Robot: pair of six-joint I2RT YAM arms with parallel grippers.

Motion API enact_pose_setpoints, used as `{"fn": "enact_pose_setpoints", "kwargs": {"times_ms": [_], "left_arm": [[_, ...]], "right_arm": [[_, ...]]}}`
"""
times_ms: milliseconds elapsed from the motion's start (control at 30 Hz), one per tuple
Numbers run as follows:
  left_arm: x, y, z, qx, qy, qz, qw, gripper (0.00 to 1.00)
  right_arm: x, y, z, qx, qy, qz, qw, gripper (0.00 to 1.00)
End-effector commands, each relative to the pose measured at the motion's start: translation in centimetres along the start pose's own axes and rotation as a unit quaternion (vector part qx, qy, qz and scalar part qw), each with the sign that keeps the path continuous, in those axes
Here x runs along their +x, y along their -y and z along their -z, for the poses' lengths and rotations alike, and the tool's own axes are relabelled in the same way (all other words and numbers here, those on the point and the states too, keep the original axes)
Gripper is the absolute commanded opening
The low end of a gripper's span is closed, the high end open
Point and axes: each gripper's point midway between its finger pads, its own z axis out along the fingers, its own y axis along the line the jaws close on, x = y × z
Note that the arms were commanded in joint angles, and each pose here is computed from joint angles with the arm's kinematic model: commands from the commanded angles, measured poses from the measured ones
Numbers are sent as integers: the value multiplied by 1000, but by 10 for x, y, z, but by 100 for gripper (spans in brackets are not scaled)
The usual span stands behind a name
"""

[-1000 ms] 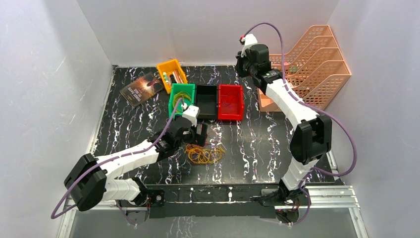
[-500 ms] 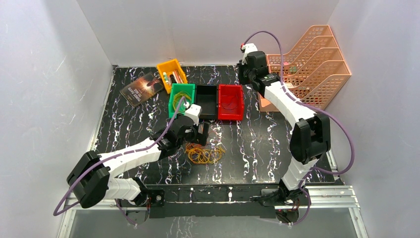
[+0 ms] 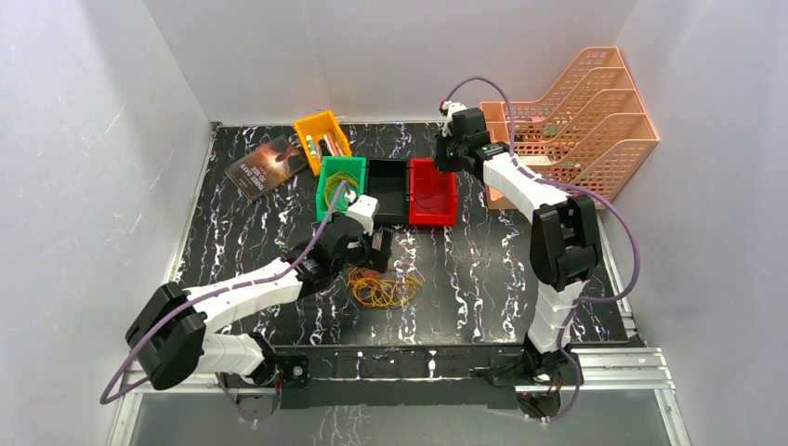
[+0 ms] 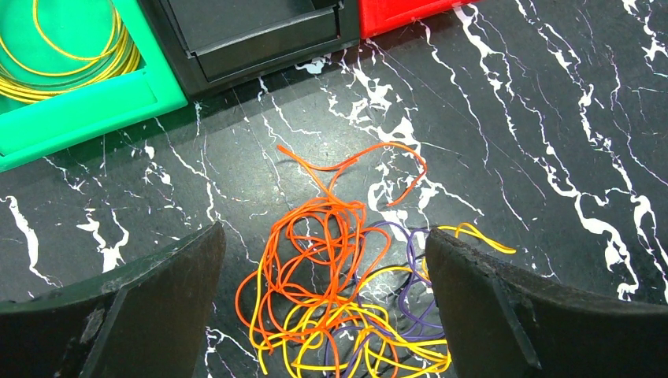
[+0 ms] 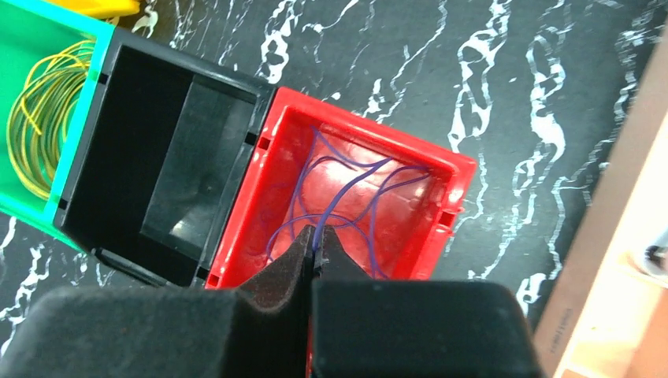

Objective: Untangle the cables

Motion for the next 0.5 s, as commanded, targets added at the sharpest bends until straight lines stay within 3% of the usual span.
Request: {"fn": "enact_pose_setpoints", "kwargs": {"times_ms": [0, 300, 467], "left_arm": [[-10, 2, 4, 5, 9, 4, 1000, 98], [-4, 5, 1, 11, 1, 9, 1000, 98], [-3, 4, 0, 9, 0, 9, 1000, 98]], "right_arm": [[8, -17, -5, -49, -7, -19, 999, 0], [50, -10, -30, -48, -45, -11, 998, 1], [48, -15, -29, -56, -38, -6, 998, 7]]}}
